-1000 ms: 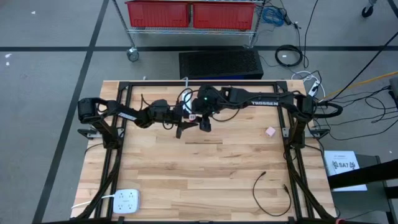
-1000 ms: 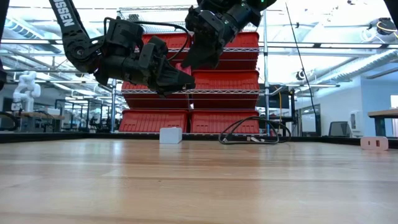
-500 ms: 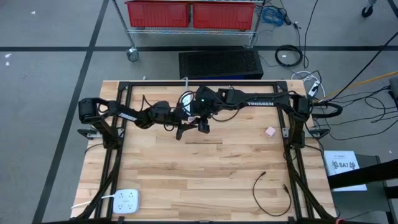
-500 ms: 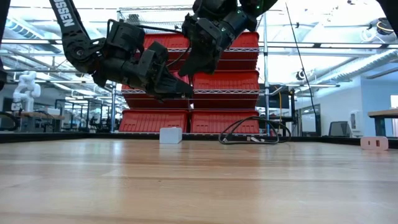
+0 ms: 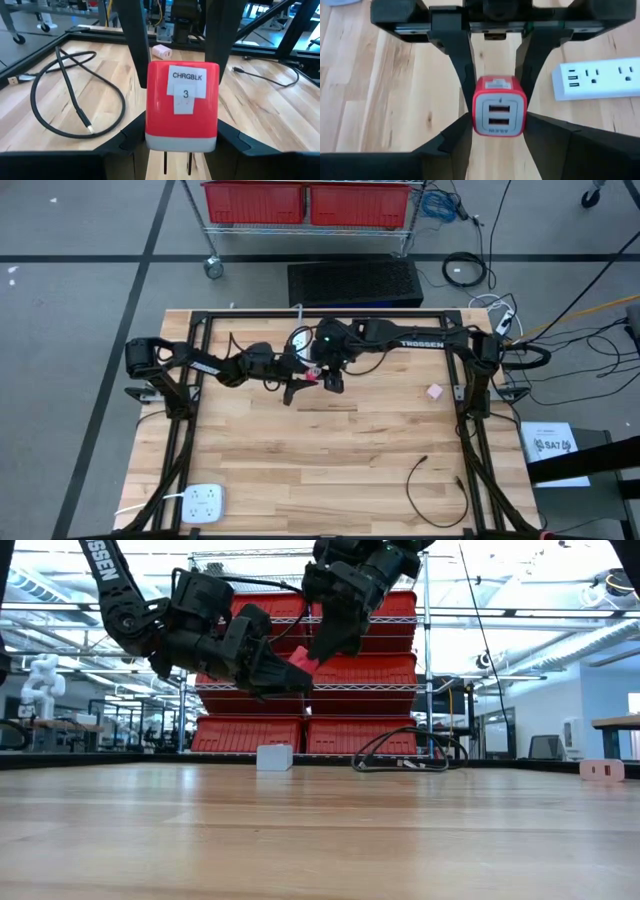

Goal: Insert USB
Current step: Insert the pink charger adapter into the top white outlet extension

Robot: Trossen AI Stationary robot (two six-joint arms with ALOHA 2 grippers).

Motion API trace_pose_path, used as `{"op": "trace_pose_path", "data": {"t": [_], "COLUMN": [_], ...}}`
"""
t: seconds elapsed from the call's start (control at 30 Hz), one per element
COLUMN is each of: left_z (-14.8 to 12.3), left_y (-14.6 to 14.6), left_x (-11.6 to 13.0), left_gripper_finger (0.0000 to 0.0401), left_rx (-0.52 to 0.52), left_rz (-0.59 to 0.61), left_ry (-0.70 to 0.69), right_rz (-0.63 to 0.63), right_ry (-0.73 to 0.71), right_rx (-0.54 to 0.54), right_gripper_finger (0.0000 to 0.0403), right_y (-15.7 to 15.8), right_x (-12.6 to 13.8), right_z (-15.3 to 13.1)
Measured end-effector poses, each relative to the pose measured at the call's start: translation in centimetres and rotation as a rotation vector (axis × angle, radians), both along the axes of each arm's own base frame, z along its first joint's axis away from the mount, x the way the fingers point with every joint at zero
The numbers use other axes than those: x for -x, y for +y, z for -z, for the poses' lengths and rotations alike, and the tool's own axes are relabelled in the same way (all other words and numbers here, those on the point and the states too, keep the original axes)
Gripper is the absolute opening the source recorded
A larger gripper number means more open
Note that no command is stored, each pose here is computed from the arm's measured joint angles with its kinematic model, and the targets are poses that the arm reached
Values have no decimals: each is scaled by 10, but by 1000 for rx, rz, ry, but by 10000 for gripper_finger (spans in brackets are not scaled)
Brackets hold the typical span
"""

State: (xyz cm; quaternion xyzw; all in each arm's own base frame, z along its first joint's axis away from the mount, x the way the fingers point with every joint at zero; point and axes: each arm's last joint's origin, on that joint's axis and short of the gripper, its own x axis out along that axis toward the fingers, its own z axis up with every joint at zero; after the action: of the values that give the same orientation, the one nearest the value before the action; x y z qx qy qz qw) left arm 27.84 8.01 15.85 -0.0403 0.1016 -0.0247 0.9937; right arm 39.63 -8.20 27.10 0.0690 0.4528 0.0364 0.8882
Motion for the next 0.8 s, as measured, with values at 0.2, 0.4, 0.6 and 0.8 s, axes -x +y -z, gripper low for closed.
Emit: {"op": "trace_pose_path", "data": {"t": [0.2,0.4,0.6,0.8], "left_z": [0,0,0,1], "left_y": [-1,-1,-1,-1], "left_x": [0,0,0,0], "left_gripper_finger": [149,149,149,149], "left_rx": [1,1,-14,-14], "left_rz": [2,1,3,-2], "left_ry": [4,4,5,8], "right_rz": [-1,2,-1,-5], "right_ry": [-13,-35,-55,-85], "right_rx": [6,8,9,11], "right_gripper_finger": [158,159,165,202], "right_y": [0,0,0,-1], "right_x": [-2,-3,-5,-7], "right_z": [-1,-3,-4,-6]}}
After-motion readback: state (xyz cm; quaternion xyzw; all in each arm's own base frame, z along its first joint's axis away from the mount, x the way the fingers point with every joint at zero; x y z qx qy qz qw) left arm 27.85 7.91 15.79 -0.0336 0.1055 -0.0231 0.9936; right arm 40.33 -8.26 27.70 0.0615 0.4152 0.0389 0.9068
